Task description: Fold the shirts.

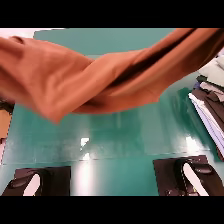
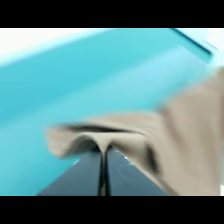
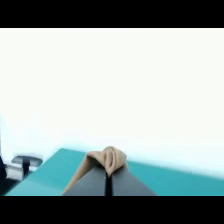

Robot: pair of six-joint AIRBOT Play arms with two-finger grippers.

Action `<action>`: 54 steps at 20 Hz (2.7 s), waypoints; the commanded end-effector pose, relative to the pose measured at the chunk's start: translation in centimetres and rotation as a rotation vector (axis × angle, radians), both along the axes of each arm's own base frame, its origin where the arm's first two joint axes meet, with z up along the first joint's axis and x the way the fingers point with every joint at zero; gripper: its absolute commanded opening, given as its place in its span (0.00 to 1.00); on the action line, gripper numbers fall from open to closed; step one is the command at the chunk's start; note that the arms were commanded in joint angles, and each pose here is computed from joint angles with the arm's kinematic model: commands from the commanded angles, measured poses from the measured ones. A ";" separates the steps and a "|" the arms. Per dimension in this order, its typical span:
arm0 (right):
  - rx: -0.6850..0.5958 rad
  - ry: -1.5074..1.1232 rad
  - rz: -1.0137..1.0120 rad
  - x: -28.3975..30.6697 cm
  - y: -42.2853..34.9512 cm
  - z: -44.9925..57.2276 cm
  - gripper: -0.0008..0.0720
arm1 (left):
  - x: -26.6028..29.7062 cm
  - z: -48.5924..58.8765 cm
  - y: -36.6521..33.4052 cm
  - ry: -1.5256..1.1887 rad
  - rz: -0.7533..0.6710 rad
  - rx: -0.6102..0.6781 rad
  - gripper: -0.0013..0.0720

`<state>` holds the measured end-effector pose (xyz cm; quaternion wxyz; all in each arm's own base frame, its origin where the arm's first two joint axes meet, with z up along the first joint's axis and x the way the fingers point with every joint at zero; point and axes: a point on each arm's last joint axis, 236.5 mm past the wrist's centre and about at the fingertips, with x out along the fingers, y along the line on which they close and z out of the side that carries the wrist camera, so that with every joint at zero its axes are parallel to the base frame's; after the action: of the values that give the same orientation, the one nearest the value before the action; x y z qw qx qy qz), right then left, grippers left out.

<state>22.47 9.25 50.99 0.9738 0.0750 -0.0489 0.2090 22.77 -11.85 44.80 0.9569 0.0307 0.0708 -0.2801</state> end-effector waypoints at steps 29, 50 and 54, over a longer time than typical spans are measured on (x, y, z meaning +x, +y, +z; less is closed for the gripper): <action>0.203 1.367 0.083 15.9 -6.9 -44.1 0.87 | 8.8 -41.5 6.0 0.823 0.277 -0.234 0.05; 0.379 1.605 0.086 4.5 2.9 -60.7 0.62 | 7.0 -41.9 4.3 0.900 0.205 -0.241 0.05; 0.354 1.525 0.121 6.3 4.7 -58.8 0.04 | 6.1 -41.5 3.3 0.937 0.151 -0.249 0.05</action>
<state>27.21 12.56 -9.09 0.6831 0.3511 0.6275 0.1280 29.64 -7.77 3.03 0.8478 -0.2137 0.4502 -0.1816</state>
